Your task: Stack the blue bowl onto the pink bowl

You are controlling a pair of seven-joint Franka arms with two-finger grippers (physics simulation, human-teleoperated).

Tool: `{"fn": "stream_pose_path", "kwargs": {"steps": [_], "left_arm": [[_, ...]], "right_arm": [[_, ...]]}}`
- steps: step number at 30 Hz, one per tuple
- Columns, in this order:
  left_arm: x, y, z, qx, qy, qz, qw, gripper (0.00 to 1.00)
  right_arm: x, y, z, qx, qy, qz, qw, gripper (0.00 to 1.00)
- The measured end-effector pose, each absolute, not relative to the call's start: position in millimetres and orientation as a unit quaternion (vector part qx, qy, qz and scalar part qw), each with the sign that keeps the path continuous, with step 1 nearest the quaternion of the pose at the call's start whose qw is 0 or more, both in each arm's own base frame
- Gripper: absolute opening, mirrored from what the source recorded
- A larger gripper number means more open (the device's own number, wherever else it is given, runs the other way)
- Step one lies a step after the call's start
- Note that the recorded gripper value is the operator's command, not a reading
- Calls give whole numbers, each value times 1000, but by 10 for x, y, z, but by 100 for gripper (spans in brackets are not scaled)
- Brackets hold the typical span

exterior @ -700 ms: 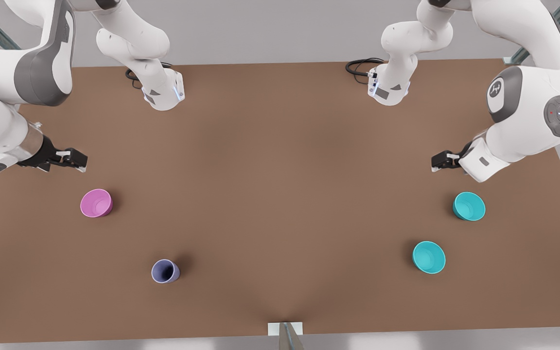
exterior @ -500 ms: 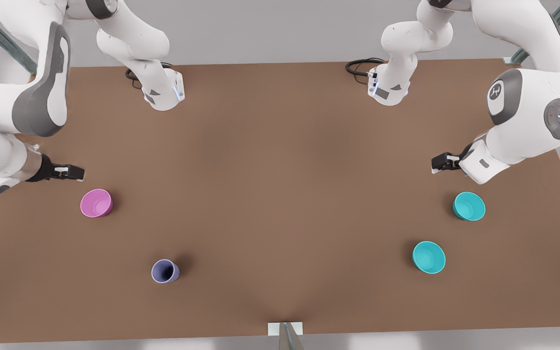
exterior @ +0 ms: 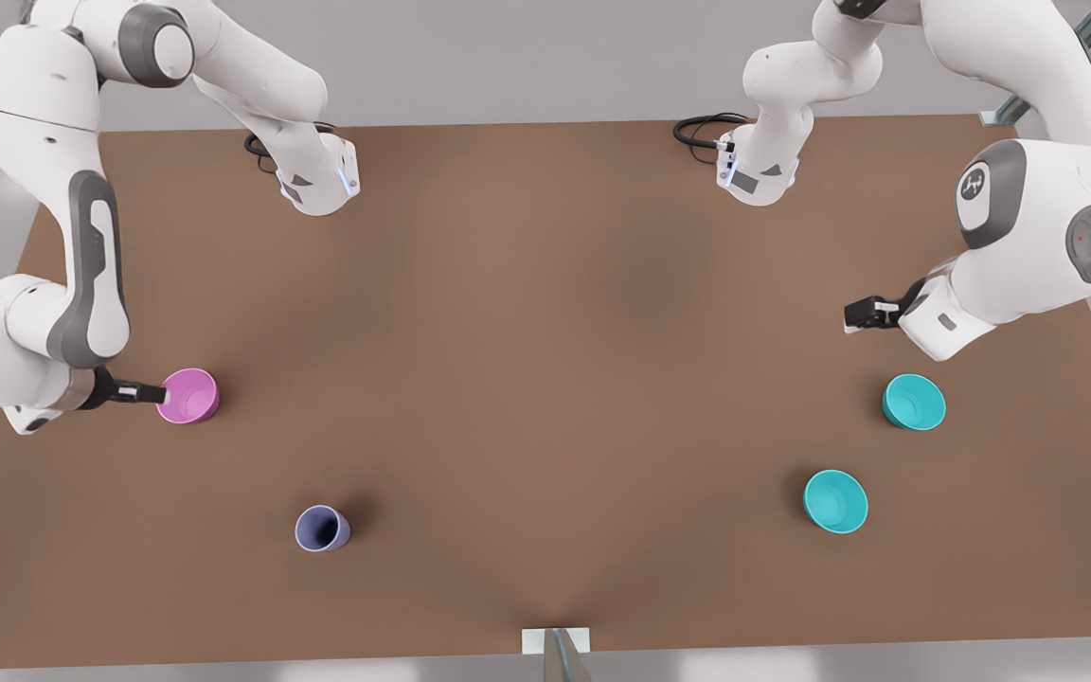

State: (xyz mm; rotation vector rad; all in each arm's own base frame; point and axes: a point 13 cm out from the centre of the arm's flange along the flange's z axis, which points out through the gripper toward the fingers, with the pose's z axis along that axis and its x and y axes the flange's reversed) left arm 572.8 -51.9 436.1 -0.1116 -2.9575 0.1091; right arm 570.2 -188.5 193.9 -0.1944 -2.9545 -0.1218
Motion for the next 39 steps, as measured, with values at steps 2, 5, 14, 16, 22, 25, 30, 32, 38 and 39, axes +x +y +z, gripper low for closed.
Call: {"fn": "stream_pose_path", "kwargs": {"steps": [2, 5, 14, 16, 22, 25, 30, 32, 38, 39], "left_arm": [[5718, -525, 4339, -38, -994, 37, 94, 100], [5699, -522, 4350, -38, -994, 37, 96, 100], [5642, -504, 4389, -39, -993, 34, 103, 100], [5642, -494, 4385, -38, -993, 34, 103, 100], [5680, -482, 4421, -38, -994, 34, 98, 100], [5673, -482, 4426, -38, -994, 33, 99, 100], [5665, -484, 4430, -38, -994, 33, 99, 100], [5661, -478, 4433, -38, -994, 33, 100, 100], [5643, -480, 4432, -39, -993, 33, 103, 100], [5641, -482, 4431, -39, -993, 33, 104, 100]], "right_arm": [[5694, -2036, 1752, -76, -993, -47, 82, 100], [5594, -2110, 1466, -88, -991, -61, 85, 100], [5337, -2110, 919, -94, -989, -78, 83, 100], [5317, -2177, 843, -97, -989, -79, 79, 100], [5299, -2223, 613, -92, -989, -82, 78, 100], [5315, -2248, 579, -88, -990, -82, 74, 94], [5390, -2266, 626, -83, -990, -99, 59, 21], [5478, -2232, 702, -71, -991, -103, 52, 21], [6055, -1810, 1299, -10, -994, -109, 25, 21], [6146, -1546, 1385, 11, -993, -111, 26, 21]]}}
